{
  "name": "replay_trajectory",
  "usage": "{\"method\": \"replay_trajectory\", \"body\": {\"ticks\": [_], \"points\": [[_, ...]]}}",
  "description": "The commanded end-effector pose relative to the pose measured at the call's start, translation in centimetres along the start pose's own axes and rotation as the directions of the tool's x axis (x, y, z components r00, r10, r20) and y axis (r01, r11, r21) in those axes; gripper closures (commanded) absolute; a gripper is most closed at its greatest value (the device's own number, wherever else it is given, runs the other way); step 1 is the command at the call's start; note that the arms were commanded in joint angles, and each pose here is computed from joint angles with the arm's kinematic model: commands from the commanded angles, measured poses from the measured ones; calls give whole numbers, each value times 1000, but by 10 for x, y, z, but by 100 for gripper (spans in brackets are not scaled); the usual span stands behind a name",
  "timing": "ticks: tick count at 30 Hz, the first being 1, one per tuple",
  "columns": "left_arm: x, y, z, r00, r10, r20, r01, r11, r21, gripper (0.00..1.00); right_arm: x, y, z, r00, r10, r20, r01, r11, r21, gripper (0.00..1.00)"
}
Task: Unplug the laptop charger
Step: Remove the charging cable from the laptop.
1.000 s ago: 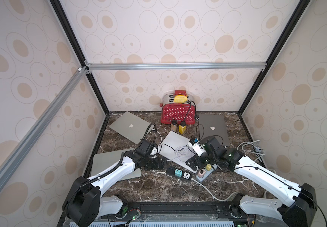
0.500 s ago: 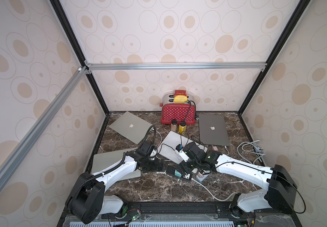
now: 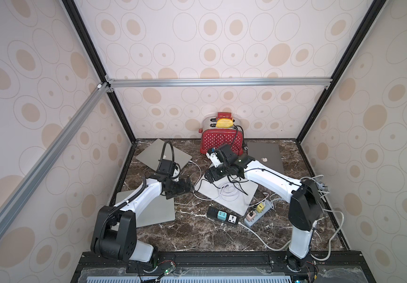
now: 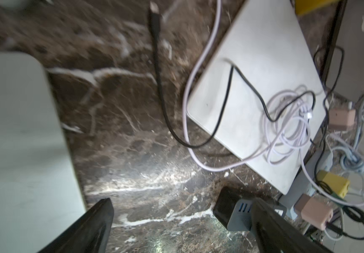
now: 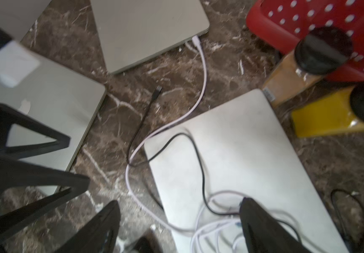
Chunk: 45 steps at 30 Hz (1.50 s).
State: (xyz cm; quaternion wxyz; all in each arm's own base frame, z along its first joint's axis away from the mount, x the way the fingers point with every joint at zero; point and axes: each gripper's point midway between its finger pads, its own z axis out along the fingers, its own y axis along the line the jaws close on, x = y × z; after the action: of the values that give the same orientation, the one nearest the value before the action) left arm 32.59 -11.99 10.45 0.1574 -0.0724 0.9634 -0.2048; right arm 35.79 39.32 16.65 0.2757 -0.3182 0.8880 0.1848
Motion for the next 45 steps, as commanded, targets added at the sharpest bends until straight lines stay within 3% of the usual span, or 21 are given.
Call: {"method": "replay_trajectory", "body": {"ticks": [1,7,12,29,39,45], "points": [[-38,1,-11,996,80,32,-77,993,-88,1,-15,-3,29,998,-18,-65,17,1000,-26,12],[-89,11,-3,995,82,53,-72,984,-165,1,-49,-21,85,997,-1,-78,-2,1000,-28,14],[-115,25,12,997,66,45,-55,977,-207,1,-43,-33,123,995,74,-68,-81,992,-97,16],[-113,46,27,996,80,-23,-84,958,-274,1,-17,-18,177,987,127,-102,-143,976,-166,31],[-116,46,33,996,84,-34,-90,959,-270,1,2,-13,198,983,126,-131,-143,981,-131,56],[-130,56,36,990,124,-66,-139,929,-344,1,17,-20,203,982,96,-166,-105,993,-50,66]]}}
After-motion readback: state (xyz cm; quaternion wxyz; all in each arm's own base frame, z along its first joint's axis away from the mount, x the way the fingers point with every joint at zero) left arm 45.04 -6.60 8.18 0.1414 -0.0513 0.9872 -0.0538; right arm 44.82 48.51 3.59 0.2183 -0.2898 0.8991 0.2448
